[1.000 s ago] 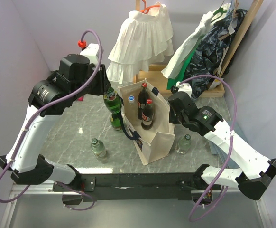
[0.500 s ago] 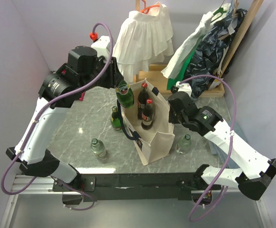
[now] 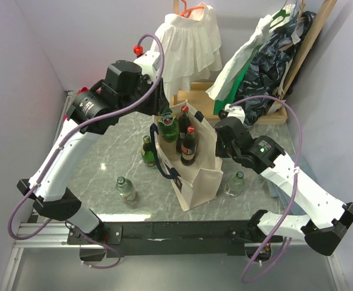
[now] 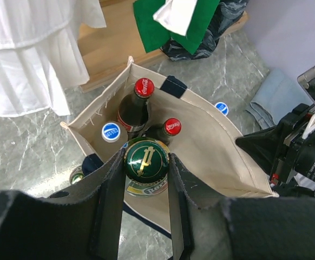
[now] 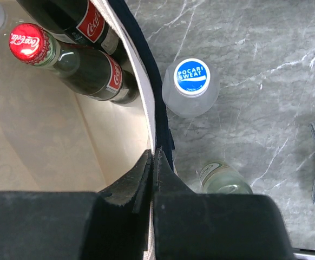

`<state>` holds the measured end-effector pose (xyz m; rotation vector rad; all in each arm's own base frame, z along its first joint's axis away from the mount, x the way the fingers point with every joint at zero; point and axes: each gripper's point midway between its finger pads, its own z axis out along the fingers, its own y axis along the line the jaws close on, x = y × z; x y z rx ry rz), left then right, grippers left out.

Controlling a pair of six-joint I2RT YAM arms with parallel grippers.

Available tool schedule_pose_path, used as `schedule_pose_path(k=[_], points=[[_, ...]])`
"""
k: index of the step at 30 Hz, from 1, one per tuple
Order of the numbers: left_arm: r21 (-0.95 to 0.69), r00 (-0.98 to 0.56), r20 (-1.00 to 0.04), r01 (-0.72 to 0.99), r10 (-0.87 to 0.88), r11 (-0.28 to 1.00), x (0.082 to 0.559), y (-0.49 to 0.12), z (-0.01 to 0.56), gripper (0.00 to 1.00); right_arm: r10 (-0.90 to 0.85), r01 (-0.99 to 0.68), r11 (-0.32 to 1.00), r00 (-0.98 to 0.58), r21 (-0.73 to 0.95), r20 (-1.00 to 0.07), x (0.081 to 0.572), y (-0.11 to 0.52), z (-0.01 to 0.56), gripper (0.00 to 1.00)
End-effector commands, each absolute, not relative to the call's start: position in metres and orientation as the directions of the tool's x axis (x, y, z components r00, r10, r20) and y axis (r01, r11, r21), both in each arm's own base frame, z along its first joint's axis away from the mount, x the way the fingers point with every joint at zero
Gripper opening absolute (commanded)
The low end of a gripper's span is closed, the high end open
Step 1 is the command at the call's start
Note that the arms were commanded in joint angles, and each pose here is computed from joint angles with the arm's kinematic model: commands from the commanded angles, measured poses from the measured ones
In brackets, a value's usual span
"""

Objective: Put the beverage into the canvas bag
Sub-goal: Place the drink in the canvas bag.

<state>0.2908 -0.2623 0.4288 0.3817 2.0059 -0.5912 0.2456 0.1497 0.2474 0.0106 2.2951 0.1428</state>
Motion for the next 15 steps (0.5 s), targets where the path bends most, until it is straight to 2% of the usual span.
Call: schedule_pose_path(k=[1, 15], points=[[-0.277, -0.311, -0.943, 0.534, -0.119, 0.799, 0.298, -0.271, 0.488, 0.01, 0.088, -0.020, 0.991, -0.641, 0.131, -0.762, 0.253, 0.153, 0.250, 0.00], [-0.223, -0.366, -0.929, 0.425, -0.058, 0.877, 0.314, -0.263, 0.441, 0.01, 0.087, -0.022, 0.991, -0.636, 0.131, -0.767, 0.255, 0.153, 0.256, 0.00]])
